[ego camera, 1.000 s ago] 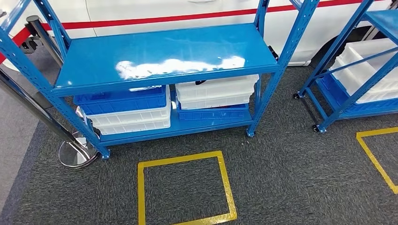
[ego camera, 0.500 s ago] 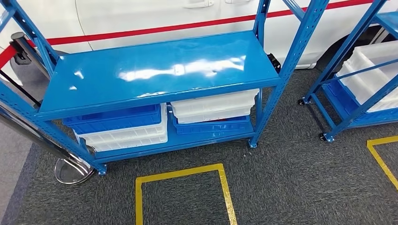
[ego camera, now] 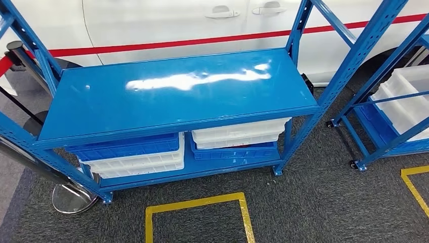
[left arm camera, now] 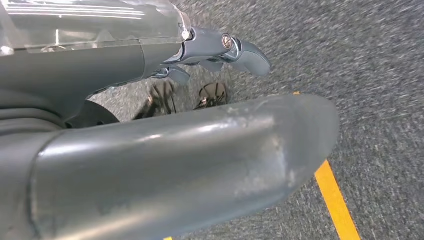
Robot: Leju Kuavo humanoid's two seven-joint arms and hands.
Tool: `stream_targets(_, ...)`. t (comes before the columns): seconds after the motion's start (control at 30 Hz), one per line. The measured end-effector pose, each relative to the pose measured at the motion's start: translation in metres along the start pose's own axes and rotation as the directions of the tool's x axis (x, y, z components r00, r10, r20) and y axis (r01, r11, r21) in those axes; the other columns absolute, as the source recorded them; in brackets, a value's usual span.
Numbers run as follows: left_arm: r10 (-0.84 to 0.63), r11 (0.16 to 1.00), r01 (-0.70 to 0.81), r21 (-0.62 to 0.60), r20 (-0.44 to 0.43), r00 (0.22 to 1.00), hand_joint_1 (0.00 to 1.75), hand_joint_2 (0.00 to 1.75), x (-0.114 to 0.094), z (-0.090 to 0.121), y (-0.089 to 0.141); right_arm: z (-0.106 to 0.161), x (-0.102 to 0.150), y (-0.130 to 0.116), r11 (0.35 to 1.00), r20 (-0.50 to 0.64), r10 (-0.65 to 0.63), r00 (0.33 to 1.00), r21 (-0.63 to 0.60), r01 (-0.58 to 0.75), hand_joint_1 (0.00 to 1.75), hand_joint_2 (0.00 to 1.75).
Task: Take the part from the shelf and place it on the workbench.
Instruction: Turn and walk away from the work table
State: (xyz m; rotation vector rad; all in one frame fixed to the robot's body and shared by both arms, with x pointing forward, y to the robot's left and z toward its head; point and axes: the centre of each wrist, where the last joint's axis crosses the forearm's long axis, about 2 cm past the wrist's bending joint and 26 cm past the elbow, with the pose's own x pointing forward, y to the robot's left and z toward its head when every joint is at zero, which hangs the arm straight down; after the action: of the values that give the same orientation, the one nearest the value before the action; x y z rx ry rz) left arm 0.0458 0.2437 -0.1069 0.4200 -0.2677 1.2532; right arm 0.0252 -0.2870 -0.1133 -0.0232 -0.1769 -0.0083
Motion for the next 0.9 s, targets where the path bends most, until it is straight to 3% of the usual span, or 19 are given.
stream_targets(0.9, -0.01, 1.0, 0.01, -0.009, -0.007, 1.0, 0.0, 0.0, 0.0014, -0.0006, -0.0006, 0.0003, -0.0033, 0.0004, 1.0, -0.009, -0.004, 1.0, 0.002, 0.004, 0.0, 0.0)
